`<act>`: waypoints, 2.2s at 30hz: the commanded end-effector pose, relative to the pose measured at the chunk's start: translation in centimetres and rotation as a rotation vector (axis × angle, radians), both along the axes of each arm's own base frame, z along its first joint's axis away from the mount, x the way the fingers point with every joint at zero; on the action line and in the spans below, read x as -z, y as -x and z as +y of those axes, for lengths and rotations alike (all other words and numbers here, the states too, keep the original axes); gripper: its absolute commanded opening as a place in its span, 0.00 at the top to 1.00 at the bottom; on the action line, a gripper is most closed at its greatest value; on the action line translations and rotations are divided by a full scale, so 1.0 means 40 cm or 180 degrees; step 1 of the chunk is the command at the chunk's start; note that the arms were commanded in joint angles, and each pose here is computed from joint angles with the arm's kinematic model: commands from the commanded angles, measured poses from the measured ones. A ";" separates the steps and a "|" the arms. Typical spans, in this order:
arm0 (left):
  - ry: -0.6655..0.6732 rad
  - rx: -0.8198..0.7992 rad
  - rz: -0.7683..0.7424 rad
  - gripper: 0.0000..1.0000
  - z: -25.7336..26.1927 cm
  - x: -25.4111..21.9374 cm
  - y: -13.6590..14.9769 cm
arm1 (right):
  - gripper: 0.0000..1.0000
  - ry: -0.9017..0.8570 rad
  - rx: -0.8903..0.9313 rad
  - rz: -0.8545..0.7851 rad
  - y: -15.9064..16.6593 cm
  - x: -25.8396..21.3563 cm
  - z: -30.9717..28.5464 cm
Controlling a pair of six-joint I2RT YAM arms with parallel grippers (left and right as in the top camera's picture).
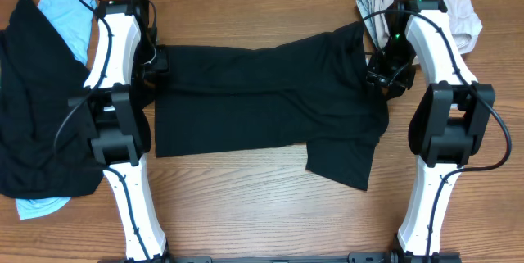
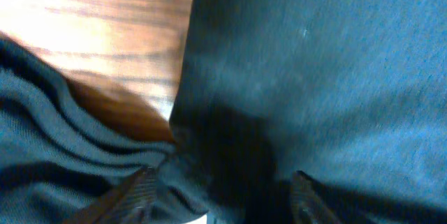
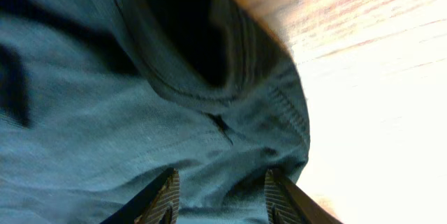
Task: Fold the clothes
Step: 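Grasp the shirt's top corners with both grippers and pull outward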
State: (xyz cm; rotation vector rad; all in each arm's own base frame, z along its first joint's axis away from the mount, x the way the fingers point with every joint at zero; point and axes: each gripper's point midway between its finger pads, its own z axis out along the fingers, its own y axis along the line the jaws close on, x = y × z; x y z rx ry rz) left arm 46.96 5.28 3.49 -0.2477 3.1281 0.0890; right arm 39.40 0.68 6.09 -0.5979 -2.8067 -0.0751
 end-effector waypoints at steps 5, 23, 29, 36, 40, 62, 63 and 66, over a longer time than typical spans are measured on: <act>0.0455 0.0134 -0.0494 0.27 -0.062 -0.041 -0.082 | 0.43 -0.0165 -0.0070 -0.1432 -0.210 -0.238 0.015; 0.0509 0.0493 -0.1268 0.60 -0.195 -0.060 -0.235 | 0.39 -0.0030 -0.0080 -0.1783 -0.334 -0.042 0.085; 0.0379 0.0557 -0.1179 0.76 -0.220 -0.010 -0.235 | 0.40 -0.0133 -0.0060 -0.1871 -0.350 0.003 0.108; 0.0388 0.0540 -0.1032 0.78 -0.221 0.052 -0.225 | 0.43 -0.0252 -0.0111 -0.2167 -0.400 -0.019 0.154; 0.0389 0.0540 -0.1016 0.81 -0.221 0.065 -0.225 | 0.65 -0.0250 -0.0052 -0.2166 -0.406 -0.005 0.156; 0.0136 0.0494 -0.1063 0.96 -0.185 0.069 -0.239 | 0.96 0.0119 0.0414 -0.2016 -0.400 0.032 -0.017; 0.0120 0.0493 -0.1071 0.96 -0.182 0.068 -0.240 | 0.96 0.0098 0.0406 -0.2016 -0.400 0.032 -0.012; 0.0113 0.0492 -0.1100 0.96 -0.182 0.067 -0.246 | 0.87 0.0030 0.0378 -0.1994 -0.396 0.032 0.007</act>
